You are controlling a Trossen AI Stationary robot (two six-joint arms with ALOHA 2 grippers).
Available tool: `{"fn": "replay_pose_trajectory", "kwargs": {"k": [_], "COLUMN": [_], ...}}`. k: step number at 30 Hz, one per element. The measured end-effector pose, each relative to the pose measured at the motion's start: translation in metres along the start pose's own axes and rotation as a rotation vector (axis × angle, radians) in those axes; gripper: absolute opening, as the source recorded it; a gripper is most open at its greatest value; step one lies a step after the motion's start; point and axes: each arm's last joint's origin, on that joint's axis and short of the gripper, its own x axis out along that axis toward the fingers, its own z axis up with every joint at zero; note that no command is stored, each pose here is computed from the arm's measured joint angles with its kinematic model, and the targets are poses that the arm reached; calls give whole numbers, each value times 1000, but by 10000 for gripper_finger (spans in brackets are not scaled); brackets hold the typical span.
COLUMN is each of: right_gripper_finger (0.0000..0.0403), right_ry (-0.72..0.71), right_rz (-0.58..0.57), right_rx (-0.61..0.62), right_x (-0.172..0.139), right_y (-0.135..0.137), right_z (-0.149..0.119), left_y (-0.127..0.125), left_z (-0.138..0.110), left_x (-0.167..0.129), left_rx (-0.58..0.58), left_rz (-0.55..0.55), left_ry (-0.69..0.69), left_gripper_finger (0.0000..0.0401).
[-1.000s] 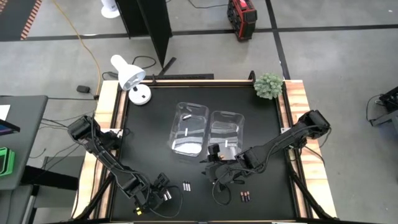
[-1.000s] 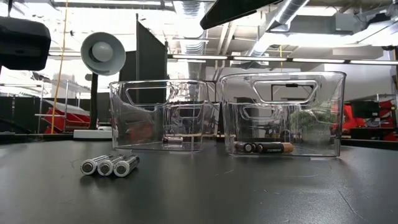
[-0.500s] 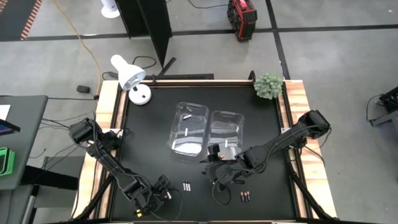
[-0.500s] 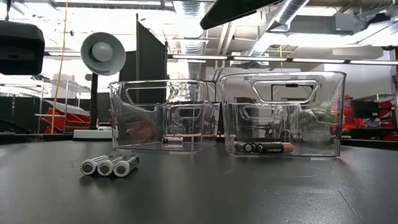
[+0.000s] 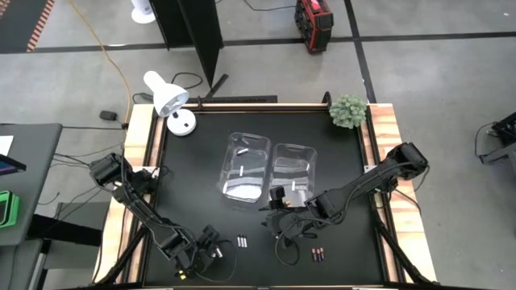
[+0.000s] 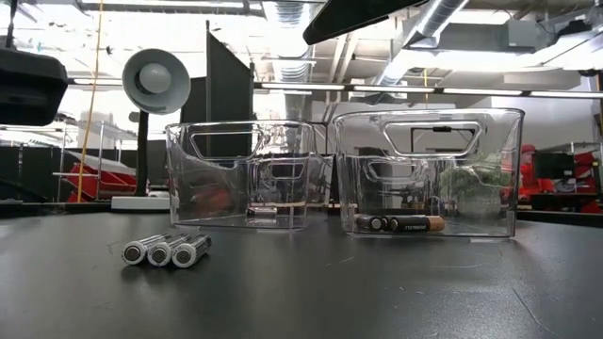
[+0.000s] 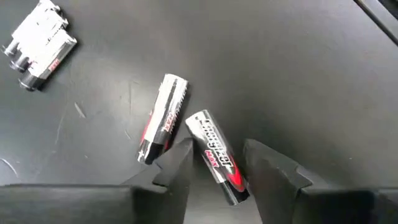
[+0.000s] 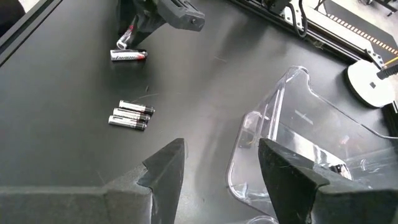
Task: Sort batteries
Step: Put the white battery into the left transparent bin
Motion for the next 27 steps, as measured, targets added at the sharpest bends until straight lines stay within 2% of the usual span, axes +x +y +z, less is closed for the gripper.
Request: {"fn": "replay_pose_trajectory", "kwargs": {"k": [10, 20, 27], "right_gripper_finger": [223, 223, 223], "right_ry": [0, 0, 2], "right_rz": [0, 0, 0], "right_rx": [3, 4, -1], "right_x": [0, 0, 0], "right_y": [0, 0, 0], "right_z": [0, 0, 0], "left_y": [5, 8, 20], "left_z": [-1, -1, 10], "left_x": [1, -8, -65], "left_rx": [-59, -2, -12], "left_rz": [-14, -6, -9], "left_ry": [18, 14, -21], "left_gripper_finger": [42, 39, 39]}}
